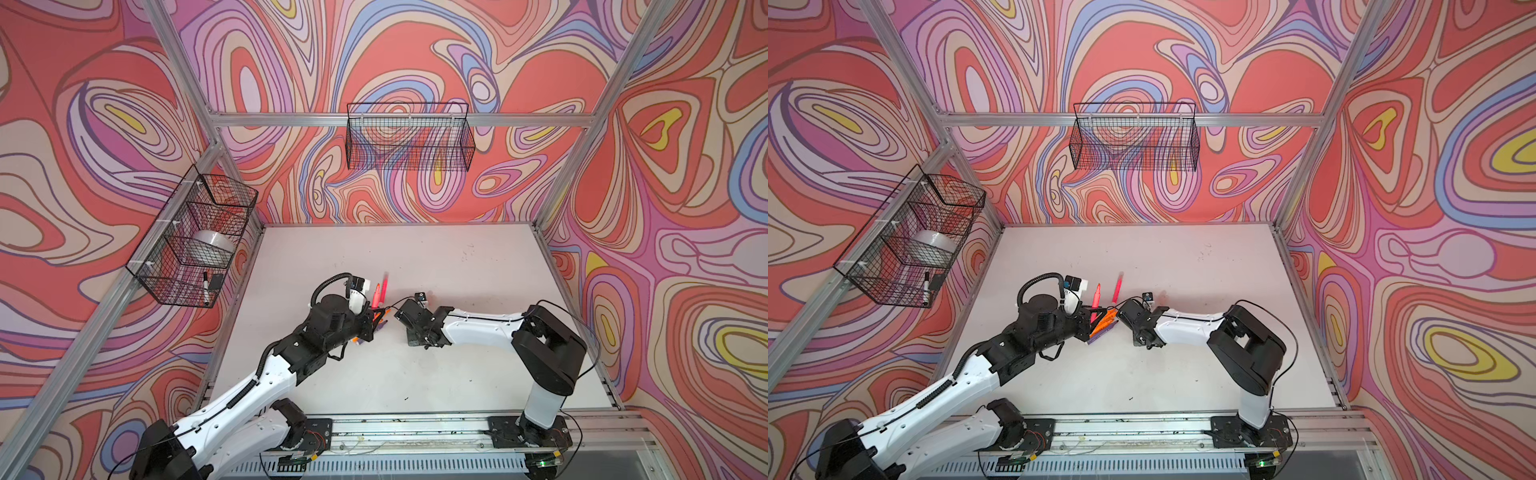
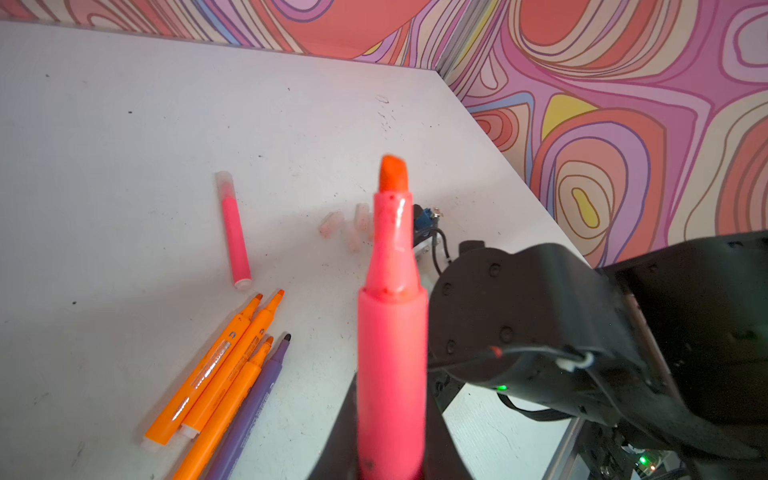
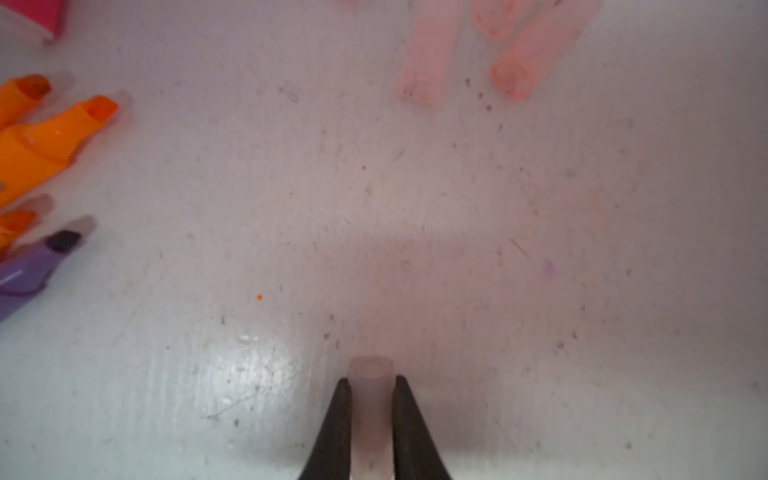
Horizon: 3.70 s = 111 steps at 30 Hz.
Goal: Insert the pens into the pen caps
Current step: 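Raise the right gripper and turn the cap downward above the marker tip, then lower the cap onto the pink marker tip with the right gripper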
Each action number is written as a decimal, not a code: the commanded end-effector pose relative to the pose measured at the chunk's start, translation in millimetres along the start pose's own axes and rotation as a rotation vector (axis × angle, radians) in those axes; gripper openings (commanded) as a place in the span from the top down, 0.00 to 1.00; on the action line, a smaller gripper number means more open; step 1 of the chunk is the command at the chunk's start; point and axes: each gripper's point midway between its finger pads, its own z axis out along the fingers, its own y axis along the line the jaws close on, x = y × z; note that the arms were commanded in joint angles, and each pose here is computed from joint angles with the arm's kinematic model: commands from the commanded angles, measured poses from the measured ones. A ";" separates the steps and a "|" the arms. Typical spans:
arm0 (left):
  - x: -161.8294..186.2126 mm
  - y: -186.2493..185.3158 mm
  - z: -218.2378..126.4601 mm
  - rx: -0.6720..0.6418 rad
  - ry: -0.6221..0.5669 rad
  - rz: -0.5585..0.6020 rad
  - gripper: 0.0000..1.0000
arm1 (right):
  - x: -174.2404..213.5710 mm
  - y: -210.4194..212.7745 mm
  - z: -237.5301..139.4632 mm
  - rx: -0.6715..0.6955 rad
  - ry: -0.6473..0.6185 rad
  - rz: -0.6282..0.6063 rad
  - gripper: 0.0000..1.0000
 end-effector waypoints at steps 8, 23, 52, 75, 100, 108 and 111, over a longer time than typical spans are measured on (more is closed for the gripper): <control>14.1 -20.1 -3.5 0.122 0.067 -0.206 1.00 | -86.4 11.0 -125.4 -0.343 -0.437 0.200 1.00; 39.2 -101.6 15.6 0.436 0.104 0.022 1.00 | -122.2 -6.9 -230.0 -0.636 -0.786 0.357 1.00; 16.4 -120.1 29.3 0.504 0.046 -0.036 1.00 | -116.7 4.6 -249.5 -0.853 -0.834 0.393 1.00; 16.0 -116.6 36.9 0.480 0.037 -0.029 1.00 | -112.1 18.4 -232.5 -0.868 -0.768 0.383 1.00; -31.2 -121.4 32.3 0.530 -0.072 -0.048 1.00 | -92.5 30.1 -217.8 -0.908 -0.685 0.319 1.00; -26.8 -120.8 21.9 0.549 -0.074 -0.001 1.00 | -90.6 39.3 -223.7 -0.904 -0.670 0.212 1.00; -27.7 -124.3 15.6 0.564 -0.074 0.019 1.00 | -88.6 53.0 -226.2 -0.950 -0.645 0.163 1.00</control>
